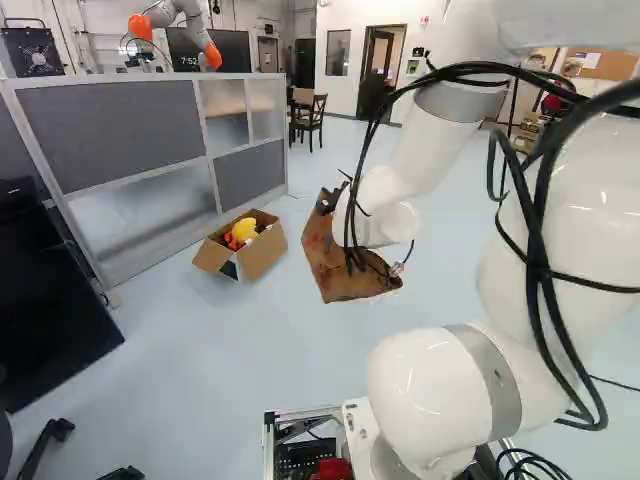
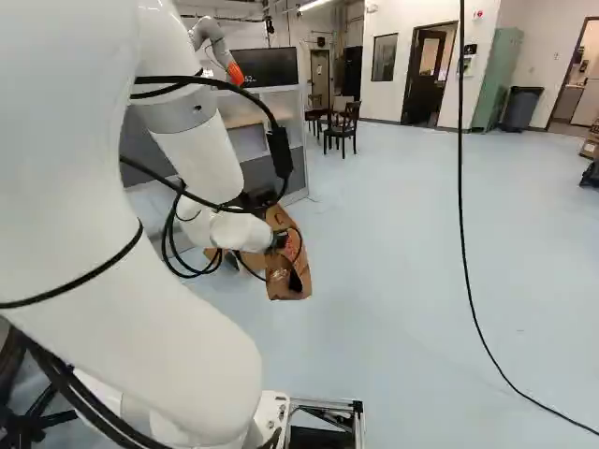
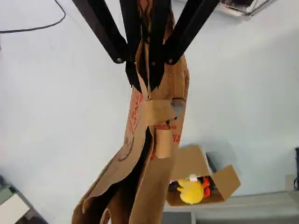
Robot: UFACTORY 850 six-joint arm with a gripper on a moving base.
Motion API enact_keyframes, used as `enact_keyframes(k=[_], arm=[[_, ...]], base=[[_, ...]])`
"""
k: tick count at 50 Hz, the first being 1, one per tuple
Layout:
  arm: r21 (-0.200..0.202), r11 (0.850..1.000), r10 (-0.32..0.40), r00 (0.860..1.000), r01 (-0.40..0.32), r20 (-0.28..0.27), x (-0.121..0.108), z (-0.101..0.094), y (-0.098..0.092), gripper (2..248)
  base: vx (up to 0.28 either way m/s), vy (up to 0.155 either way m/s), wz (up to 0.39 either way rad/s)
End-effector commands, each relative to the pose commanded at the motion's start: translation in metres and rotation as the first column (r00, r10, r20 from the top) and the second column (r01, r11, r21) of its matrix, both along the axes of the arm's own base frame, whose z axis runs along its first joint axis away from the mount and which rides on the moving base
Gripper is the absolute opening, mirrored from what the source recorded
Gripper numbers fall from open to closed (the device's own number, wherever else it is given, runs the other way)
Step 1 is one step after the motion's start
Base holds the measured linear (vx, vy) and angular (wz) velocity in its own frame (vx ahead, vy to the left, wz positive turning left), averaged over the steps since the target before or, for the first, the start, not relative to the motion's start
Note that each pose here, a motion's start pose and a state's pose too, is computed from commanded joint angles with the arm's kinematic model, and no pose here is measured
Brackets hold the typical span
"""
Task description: Pick up the grocery bag from the ground
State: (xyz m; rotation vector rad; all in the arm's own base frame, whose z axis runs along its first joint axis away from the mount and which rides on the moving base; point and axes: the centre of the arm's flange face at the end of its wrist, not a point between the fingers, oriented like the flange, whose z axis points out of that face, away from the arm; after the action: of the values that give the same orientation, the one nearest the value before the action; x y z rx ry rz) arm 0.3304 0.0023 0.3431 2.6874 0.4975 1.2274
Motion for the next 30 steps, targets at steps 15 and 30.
enact_keyframes(k=[15, 30], arm=[[0.102, 0.992, -0.082, 0.989, 0.069, 0.125, -0.019, 0.009, -0.001, 21], [0.195, 0.975, -0.147, 0.965, 0.105, 0.217, -0.036, 0.015, -0.001, 21]], base=[[0.000, 0.000, 0.000], [0.000, 0.000, 0.000]])
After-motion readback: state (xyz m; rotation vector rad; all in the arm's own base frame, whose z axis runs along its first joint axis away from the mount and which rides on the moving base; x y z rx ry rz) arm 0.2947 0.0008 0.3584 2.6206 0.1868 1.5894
